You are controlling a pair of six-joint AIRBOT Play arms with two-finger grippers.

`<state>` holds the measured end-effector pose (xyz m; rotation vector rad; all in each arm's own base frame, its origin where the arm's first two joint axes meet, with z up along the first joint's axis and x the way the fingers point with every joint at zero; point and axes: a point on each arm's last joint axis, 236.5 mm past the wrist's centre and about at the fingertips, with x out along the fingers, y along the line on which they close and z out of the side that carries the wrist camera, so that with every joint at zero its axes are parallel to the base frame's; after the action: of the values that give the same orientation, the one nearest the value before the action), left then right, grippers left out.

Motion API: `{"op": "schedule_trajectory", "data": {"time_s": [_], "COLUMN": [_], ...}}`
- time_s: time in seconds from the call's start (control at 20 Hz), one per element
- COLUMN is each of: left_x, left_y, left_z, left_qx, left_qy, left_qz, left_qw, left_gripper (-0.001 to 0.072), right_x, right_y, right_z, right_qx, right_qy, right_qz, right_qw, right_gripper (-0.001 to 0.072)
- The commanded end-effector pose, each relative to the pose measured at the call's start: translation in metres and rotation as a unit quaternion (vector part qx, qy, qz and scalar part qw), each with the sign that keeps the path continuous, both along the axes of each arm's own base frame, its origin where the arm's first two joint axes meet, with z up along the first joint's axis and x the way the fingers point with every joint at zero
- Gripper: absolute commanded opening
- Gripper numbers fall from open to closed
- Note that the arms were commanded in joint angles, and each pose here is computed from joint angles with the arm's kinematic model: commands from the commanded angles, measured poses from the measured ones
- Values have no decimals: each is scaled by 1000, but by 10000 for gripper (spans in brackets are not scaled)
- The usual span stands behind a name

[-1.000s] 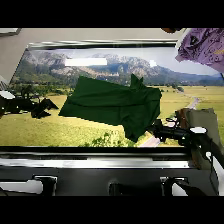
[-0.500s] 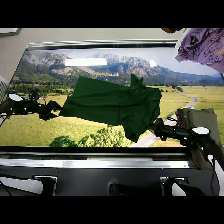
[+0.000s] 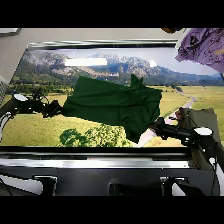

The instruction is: Fold the clothes and pants, and hang the long-sleeved shirts on hangers.

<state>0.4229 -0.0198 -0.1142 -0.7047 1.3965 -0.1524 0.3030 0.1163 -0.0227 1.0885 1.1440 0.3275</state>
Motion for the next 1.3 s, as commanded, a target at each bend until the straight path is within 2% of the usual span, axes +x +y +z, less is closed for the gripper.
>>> {"op": "schedule_trajectory", "data": {"time_s": [0.0, 0.05, 0.15, 0.35, 0.5, 0.6, 0.75, 0.95, 1.1, 1.25], "left_x": [-2, -1, 8, 58, 91, 94, 51, -68, -154, -200], "left_y": [-9, -11, -12, 0, 13, 16, 19, 22, 27, 42], "left_z": [-3, -2, 11, 106, 226, 322, 475, 607, 640, 646], "left_qx": [-6, -6, -4, 32, 65, 84, 134, 192, 238, 265], "left_qy": [6, 4, -13, -144, -285, -380, -514, -621, -642, -635], "left_qz": [-9, -12, -15, -10, 20, 26, 44, 105, 141, 185], "left_qw": [1000, 1000, 1000, 989, 956, 921, 846, 753, 715, 702], "left_gripper": [62, 16, 14, 13, 13, 13, 13, 13, 13, 13], "right_x": [2, 2, 6, 66, 108, 124, 109, 30, -41, -83], "right_y": [0, 1, 3, -27, -41, -44, -42, -42, -49, -51], "right_z": [7, 10, 25, 94, 181, 258, 393, 517, 572, 590], "right_qx": [2, 3, -5, -85, -124, -144, -190, -295, -343, -358], "right_qy": [-8, -13, -43, -152, -247, -327, -459, -567, -609, -624], "right_qz": [-4, -5, 19, 6, 5, 5, -1, -22, -82, -114], "right_qw": [1000, 1000, 999, 985, 961, 934, 868, 769, 710, 685], "right_gripper": [34, 33, 32, 32, 32, 32, 32, 32, 32, 32]}}
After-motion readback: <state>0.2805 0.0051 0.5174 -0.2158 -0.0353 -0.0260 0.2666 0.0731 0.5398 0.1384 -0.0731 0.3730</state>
